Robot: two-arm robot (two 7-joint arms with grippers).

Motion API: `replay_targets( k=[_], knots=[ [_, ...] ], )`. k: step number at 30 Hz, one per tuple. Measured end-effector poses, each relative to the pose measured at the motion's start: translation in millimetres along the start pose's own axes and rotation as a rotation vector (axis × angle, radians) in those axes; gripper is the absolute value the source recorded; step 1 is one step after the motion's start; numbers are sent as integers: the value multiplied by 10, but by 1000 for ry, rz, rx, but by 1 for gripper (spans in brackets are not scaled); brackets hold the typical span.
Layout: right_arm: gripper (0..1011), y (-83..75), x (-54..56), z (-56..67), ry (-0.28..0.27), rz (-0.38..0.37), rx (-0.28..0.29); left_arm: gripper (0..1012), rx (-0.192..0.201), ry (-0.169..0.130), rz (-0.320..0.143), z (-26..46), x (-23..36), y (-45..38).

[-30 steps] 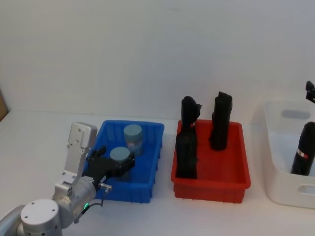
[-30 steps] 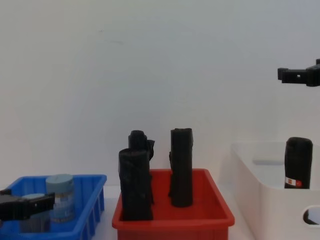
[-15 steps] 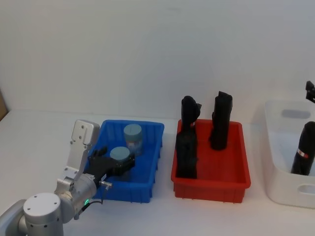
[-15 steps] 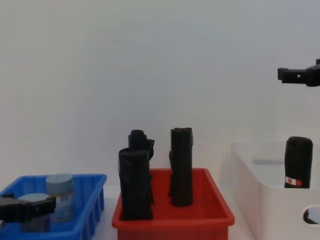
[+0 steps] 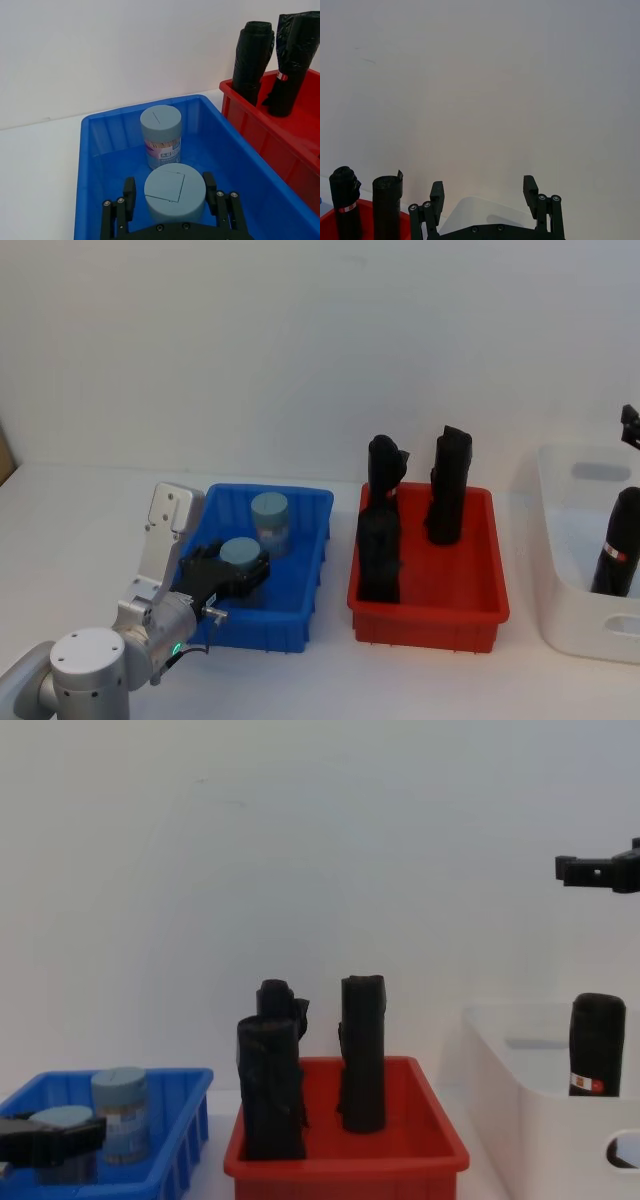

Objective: Pick the cotton swabs from the blue box and place them into the white box.

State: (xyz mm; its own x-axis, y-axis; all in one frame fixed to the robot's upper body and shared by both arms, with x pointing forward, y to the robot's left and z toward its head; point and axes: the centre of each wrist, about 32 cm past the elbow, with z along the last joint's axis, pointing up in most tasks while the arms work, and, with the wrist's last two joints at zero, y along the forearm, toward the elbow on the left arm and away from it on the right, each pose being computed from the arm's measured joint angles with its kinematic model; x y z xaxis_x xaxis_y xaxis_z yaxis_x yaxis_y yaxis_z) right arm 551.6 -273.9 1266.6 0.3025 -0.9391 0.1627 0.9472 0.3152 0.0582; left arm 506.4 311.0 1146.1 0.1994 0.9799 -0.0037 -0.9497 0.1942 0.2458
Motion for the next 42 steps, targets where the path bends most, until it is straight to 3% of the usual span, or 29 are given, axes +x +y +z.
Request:
replay_targets(
  k=[6, 16, 20, 31, 42],
  knots=[
    [1002, 0, 0, 0, 0, 0, 0, 678, 3, 0, 1, 2, 5, -7],
    [1001, 0, 0, 0, 0, 0, 0, 669, 4, -4, -1, 6, 3, -12],
    [1002, 0, 0, 0, 0, 0, 0, 669, -13, -15, -11, 26, -20, -15],
    [1002, 0, 0, 0, 0, 0, 0, 669, -117, -64, -68, 164, -148, -34],
    [1002, 30, -13, 16, -12, 30, 18, 669, -270, -135, -150, 404, -316, -72]
  ],
)
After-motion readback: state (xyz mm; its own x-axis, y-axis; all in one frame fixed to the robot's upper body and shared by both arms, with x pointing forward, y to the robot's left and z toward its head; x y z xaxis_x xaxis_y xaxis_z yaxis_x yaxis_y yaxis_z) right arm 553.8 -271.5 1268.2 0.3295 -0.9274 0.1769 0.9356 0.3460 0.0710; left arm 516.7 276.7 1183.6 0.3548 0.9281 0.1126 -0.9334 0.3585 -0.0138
